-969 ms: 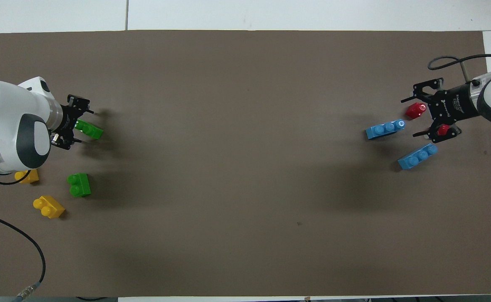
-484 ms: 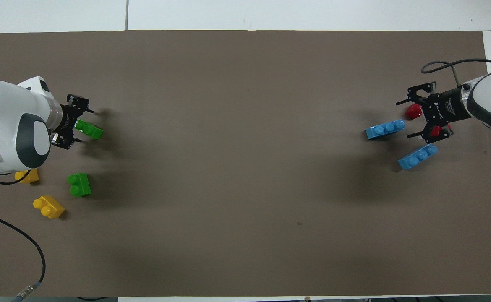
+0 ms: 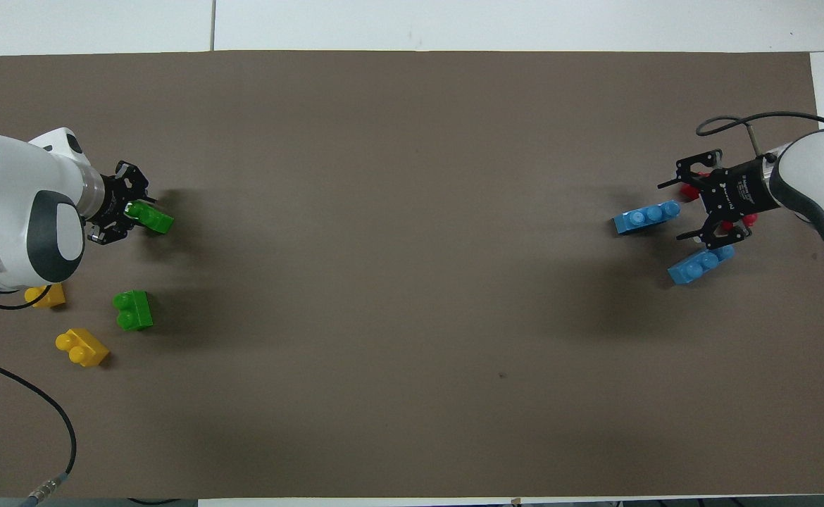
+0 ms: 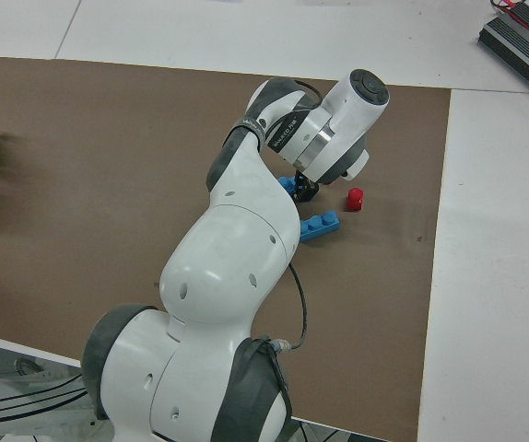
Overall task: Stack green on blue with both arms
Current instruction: 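Close the left gripper on the green brick while the right gripper grasps the blue brick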
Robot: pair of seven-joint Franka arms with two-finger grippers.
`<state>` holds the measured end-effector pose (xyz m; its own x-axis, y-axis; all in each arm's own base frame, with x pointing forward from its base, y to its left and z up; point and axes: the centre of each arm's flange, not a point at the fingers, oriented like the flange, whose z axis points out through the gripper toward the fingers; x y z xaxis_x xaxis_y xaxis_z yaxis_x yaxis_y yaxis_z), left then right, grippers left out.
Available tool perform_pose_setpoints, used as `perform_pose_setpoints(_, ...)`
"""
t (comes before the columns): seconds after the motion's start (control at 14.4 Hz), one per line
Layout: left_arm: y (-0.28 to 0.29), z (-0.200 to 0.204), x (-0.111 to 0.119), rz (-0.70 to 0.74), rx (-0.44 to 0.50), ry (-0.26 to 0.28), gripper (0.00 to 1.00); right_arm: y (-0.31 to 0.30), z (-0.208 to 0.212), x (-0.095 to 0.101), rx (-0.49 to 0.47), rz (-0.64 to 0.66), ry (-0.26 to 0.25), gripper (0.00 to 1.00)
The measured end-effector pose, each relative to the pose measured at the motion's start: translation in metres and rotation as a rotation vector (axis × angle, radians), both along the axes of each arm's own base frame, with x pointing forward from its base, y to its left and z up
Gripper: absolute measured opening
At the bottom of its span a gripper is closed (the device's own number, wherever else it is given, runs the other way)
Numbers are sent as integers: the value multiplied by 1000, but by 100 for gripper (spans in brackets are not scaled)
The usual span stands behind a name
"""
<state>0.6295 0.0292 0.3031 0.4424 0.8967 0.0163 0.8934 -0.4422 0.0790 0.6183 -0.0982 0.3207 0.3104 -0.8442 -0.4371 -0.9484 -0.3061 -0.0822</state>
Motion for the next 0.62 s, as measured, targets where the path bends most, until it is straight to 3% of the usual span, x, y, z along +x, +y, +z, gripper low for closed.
perform_pose_setpoints(0.07, 0, 0, 0, 0, 0, -2, 34, -1, -4, -2, -4, 5, -7, 100)
perform_pose_setpoints(0.62, 0, 6, 4, 0, 1, -13, 34, -5, -12, -2, -25, -1, -36, 97)
